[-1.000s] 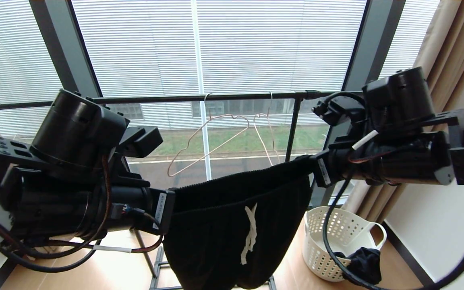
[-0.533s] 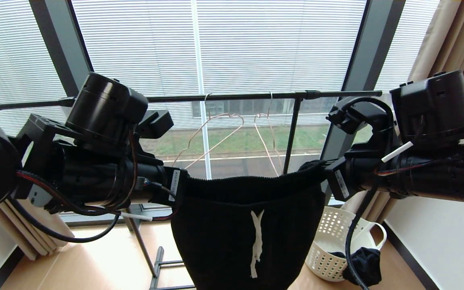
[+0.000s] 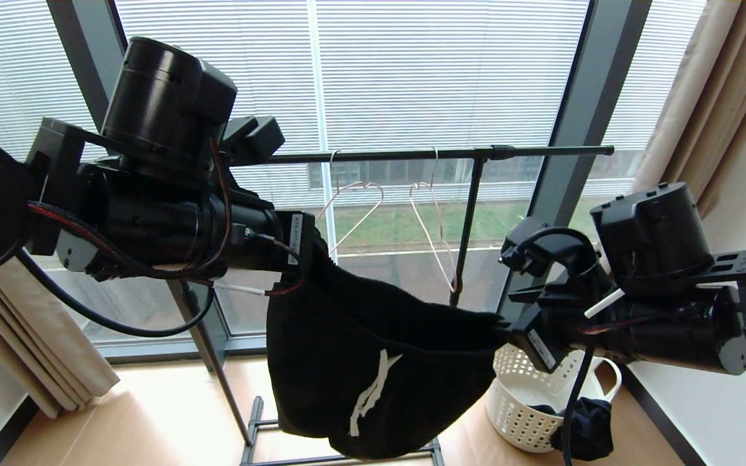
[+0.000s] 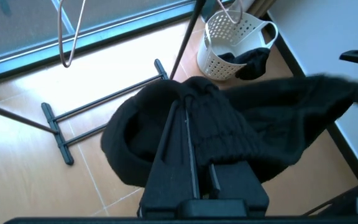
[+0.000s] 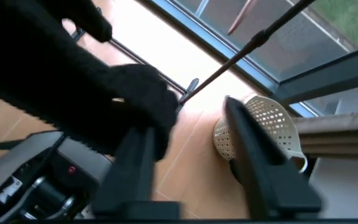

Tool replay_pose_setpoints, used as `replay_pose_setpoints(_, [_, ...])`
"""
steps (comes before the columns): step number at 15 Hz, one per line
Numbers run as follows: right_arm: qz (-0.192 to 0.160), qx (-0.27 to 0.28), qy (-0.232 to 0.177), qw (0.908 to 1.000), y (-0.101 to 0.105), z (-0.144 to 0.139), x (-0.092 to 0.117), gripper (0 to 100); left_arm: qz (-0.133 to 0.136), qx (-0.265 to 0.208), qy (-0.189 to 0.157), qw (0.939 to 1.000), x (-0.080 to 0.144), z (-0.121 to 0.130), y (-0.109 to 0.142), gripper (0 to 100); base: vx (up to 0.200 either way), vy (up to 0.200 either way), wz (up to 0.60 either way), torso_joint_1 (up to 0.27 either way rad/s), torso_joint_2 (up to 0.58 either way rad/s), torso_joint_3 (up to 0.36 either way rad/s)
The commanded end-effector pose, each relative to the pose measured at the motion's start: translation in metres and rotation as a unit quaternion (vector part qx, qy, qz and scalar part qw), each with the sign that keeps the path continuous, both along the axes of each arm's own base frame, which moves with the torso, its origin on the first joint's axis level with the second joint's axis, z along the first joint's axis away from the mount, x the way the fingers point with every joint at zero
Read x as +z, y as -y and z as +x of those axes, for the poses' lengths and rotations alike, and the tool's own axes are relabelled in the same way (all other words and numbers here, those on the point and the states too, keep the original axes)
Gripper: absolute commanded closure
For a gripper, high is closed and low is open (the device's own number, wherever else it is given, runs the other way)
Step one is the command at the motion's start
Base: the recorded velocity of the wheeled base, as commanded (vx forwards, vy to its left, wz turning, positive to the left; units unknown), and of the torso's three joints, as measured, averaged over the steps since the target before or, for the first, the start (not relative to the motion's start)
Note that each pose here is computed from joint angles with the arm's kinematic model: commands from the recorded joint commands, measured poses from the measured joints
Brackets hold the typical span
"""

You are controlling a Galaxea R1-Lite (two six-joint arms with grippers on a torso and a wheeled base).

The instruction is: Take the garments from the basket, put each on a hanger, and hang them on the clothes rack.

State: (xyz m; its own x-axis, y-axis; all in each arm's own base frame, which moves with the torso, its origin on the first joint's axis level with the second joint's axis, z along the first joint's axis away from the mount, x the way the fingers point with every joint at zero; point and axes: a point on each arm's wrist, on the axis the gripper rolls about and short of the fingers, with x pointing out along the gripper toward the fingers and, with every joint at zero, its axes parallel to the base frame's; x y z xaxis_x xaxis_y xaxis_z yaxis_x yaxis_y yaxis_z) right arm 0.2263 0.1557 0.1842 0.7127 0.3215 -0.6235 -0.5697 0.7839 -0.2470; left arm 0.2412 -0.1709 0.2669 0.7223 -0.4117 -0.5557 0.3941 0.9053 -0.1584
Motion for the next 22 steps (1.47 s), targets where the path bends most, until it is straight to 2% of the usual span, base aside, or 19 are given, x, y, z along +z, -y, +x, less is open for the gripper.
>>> replay_pose_setpoints(1, [-0.034,0.028,-0.025,0.9987,-0.002,-0.002,-0.029,0,0.0,0.0,0.0,1.0,0.0,0.005,0.005,100,0.0,0.0,0.0,0.0,0.0,0.0])
replay_pose_setpoints(4, [-0.041,0.087,-0.007,0.9953,-0.012,-0.018,-0.045,0,-0.005,0.0,0.007,1.0,0.004,0.005,0.005,100,0.0,0.0,0.0,0.0,0.0,0.0])
replay_pose_setpoints(7, [-0.005,0.135,-0.002,0.9908,-0.018,-0.021,-0.046,0,-0.003,-0.001,0.005,1.0,0.003,0.004,0.005,100,0.0,0.0,0.0,0.0,0.0,0.0])
replay_pose_setpoints(9, [0.01,0.148,-0.002,0.9889,-0.02,-0.021,-0.045,0,-0.003,-0.001,0.005,1.0,0.003,0.004,0.006,100,0.0,0.0,0.0,0.0,0.0,0.0])
replay_pose_setpoints(12, [0.068,0.177,0.018,0.9817,-0.022,-0.024,-0.033,0,0.0,-0.005,0.001,1.0,0.0,0.002,0.007,100,0.0,0.0,0.0,0.0,0.0,0.0])
replay_pose_setpoints(13, [0.116,0.189,0.027,0.9746,-0.019,-0.03,-0.018,0,0.004,-0.006,-0.004,1.0,-0.004,0.001,0.007,100,0.0,0.0,0.0,0.0,0.0,0.0])
replay_pose_setpoints(14, [0.127,0.19,0.025,0.9732,-0.019,-0.031,-0.015,0,0.005,-0.007,-0.005,0.9999,-0.004,0.001,0.007,100,0.0,0.0,0.0,0.0,0.0,0.0])
replay_pose_setpoints(15, [0.185,0.179,0.014,0.9662,-0.025,-0.033,-0.002,0,0.007,-0.012,-0.007,0.9999,-0.005,-0.001,0.009,100,0.0,0.0,0.0,0.0,0.0,0.0])
replay_pose_setpoints(17, [0.248,0.16,-0.014,0.9555,-0.044,-0.03,0.006,0,0.006,-0.019,-0.005,0.9998,-0.005,-0.004,0.012,100,0.0,0.0,0.0,0.0,0.0,0.0])
replay_pose_setpoints(18, [0.259,0.142,-0.021,0.9552,-0.051,-0.021,0.005,0,0.007,-0.022,-0.006,0.9997,-0.005,-0.005,0.014,100,0.0,0.0,0.0,0.0,0.0,0.0])
replay_pose_setpoints(20, [0.256,0.109,-0.022,0.9603,-0.06,-0.011,0.0,0,0.007,-0.026,-0.006,0.9996,-0.005,-0.006,0.016,100,0.0,0.0,0.0,0.0,0.0,0.0])
replay_pose_setpoints(22, [0.254,0.108,-0.021,0.9609,-0.062,-0.01,-0.002,0,0.006,-0.033,-0.005,0.9994,-0.005,-0.009,0.019,100,0.0,0.0,0.0,0.0,0.0,0.0])
